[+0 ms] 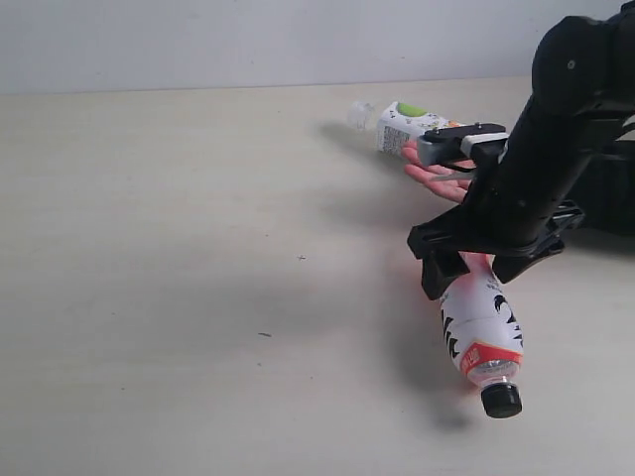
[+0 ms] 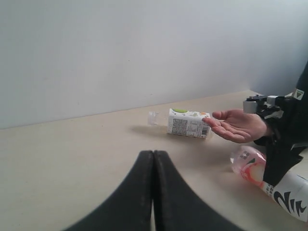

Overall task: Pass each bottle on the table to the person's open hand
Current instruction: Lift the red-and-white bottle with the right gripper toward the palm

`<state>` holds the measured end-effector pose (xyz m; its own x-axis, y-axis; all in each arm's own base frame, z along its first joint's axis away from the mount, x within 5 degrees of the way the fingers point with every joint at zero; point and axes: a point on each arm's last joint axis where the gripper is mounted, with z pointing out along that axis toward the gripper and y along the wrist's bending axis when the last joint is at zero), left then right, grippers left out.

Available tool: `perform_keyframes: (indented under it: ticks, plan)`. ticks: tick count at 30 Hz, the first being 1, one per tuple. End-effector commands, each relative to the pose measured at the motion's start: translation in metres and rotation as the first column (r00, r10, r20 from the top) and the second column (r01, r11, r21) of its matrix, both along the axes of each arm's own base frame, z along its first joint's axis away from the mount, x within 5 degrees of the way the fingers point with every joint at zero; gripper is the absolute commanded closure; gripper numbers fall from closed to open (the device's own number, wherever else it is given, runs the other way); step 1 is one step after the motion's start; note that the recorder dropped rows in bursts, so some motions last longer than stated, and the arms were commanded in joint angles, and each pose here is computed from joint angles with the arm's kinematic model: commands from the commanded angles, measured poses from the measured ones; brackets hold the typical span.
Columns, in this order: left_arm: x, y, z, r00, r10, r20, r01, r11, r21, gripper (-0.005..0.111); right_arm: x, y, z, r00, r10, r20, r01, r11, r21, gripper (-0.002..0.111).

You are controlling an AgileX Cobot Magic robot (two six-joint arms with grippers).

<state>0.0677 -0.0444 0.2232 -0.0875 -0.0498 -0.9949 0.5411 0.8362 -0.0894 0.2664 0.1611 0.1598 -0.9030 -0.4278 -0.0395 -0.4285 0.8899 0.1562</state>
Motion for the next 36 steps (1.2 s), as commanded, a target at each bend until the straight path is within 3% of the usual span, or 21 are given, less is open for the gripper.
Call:
perform_keyframes:
  ticks: [1,9,12,17,22,27,31,36]
  plan:
    - [0.000,0.000,-0.001,1.000,0.002,0.005,-0.002,1.000,0.000,0.107,0.006,0.003,-0.017,1.000,-0.013,0.014,0.013,1.000,-0.002,0.031]
    - [0.000,0.000,-0.001,1.000,0.002,0.005,-0.002,1.000,0.000,0.107,0.007,0.003,-0.031,1.000,-0.015,-0.014,0.015,1.000,-0.019,0.038]
    - [0.000,0.000,-0.001,1.000,0.002,0.005,-0.002,1.000,0.000,0.107,0.007,0.003,-0.031,1.000,-0.016,-0.017,0.015,1.000,-0.019,0.056]
    - [0.000,0.000,-0.001,1.000,0.002,0.005,-0.002,1.000,0.000,0.107,0.003,0.004,-0.028,0.996,-0.021,-0.084,0.019,1.000,-0.024,0.106]
    - [0.000,0.000,-0.001,1.000,0.002,0.005,-0.002,1.000,0.000,0.107,-0.003,0.006,-0.017,0.991,-0.004,-0.133,0.004,1.000,0.005,0.108]
    - [0.000,0.000,-0.001,1.000,0.002,0.005,-0.002,1.000,0.000,0.107,-0.016,0.012,0.014,0.984,0.081,-0.159,-0.058,0.988,0.140,0.108]
    - [0.000,0.000,-0.001,1.000,0.002,0.005,-0.002,1.000,0.000,0.107,-0.018,0.010,0.052,0.994,0.103,-0.036,-0.095,0.979,0.180,0.108]
    - [0.000,0.000,-0.001,1.000,0.002,0.005,-0.002,1.000,0.000,0.107,0.000,0.006,0.102,0.988,0.015,0.151,-0.036,0.990,0.137,0.108]
